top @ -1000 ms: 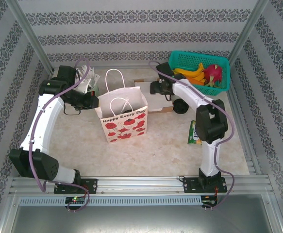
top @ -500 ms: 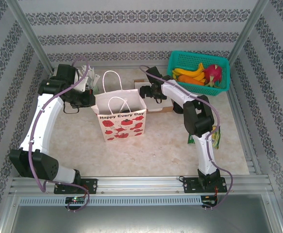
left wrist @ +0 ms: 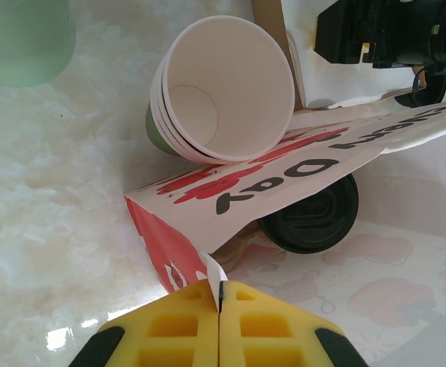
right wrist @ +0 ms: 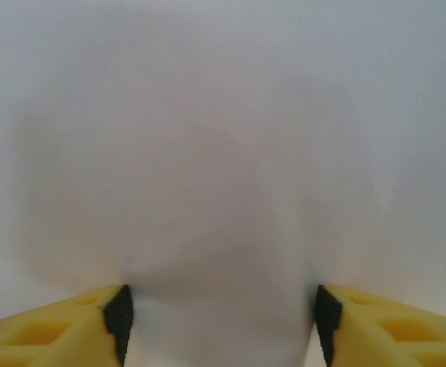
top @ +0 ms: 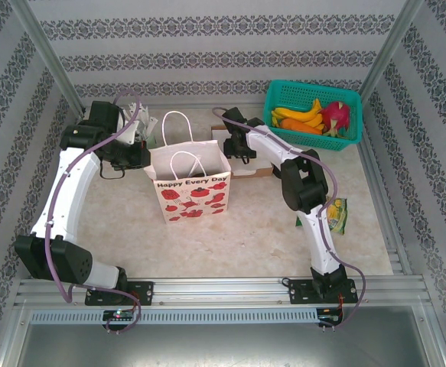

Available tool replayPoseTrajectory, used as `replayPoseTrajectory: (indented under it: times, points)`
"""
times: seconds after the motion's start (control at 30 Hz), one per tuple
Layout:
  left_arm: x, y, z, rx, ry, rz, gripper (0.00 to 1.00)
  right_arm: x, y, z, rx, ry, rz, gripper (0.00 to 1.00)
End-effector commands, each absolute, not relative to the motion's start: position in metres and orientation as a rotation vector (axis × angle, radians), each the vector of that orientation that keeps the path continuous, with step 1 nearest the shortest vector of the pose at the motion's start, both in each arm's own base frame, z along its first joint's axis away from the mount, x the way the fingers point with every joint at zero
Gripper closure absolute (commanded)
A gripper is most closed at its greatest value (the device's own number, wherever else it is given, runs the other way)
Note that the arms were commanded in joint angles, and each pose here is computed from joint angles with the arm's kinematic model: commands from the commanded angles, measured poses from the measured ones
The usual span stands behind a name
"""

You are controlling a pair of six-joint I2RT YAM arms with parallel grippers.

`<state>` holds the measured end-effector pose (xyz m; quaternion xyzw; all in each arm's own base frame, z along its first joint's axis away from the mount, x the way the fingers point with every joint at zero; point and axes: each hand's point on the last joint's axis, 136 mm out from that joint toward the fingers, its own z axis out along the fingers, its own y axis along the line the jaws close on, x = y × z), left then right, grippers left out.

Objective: Pack the takeout coffee

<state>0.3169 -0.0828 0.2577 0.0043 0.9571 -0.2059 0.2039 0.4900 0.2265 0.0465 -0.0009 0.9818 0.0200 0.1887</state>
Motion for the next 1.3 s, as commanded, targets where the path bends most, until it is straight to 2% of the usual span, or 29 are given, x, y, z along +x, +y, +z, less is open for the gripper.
replayPoseTrajectory:
  times: [0.0,0.13,0.4,0.5,0.57,0.77,0.93,1.27]
  points:
    - [0.322,-0.087,0.270,0.038,2.616,-0.587,0.94,0.485,0.224,0.044,-0.040,2.775,-0.022,0.44]
    - [0.321,-0.087,0.269,0.037,2.619,-0.589,0.94,0.488,0.224,0.057,-0.064,2.743,-0.021,0.54]
    - [0.321,-0.088,0.271,0.042,2.614,-0.594,0.93,0.489,0.228,0.073,-0.086,2.714,0.007,0.55]
    - [0.322,-0.088,0.271,0.044,2.615,-0.593,0.93,0.488,0.230,0.078,-0.082,2.709,0.019,0.44]
    - [0.322,-0.088,0.272,0.044,2.614,-0.594,0.93,0.488,0.231,0.083,-0.077,2.700,0.034,0.42]
    - [0.322,-0.088,0.272,0.045,2.613,-0.596,0.93,0.489,0.233,0.089,-0.079,2.683,0.049,0.56]
    - [0.322,-0.088,0.272,0.046,2.615,-0.596,0.92,0.488,0.233,0.092,-0.085,2.678,0.046,0.57]
    - [0.321,-0.088,0.271,0.046,2.619,-0.597,0.92,0.488,0.231,0.103,-0.099,2.648,0.035,0.72]
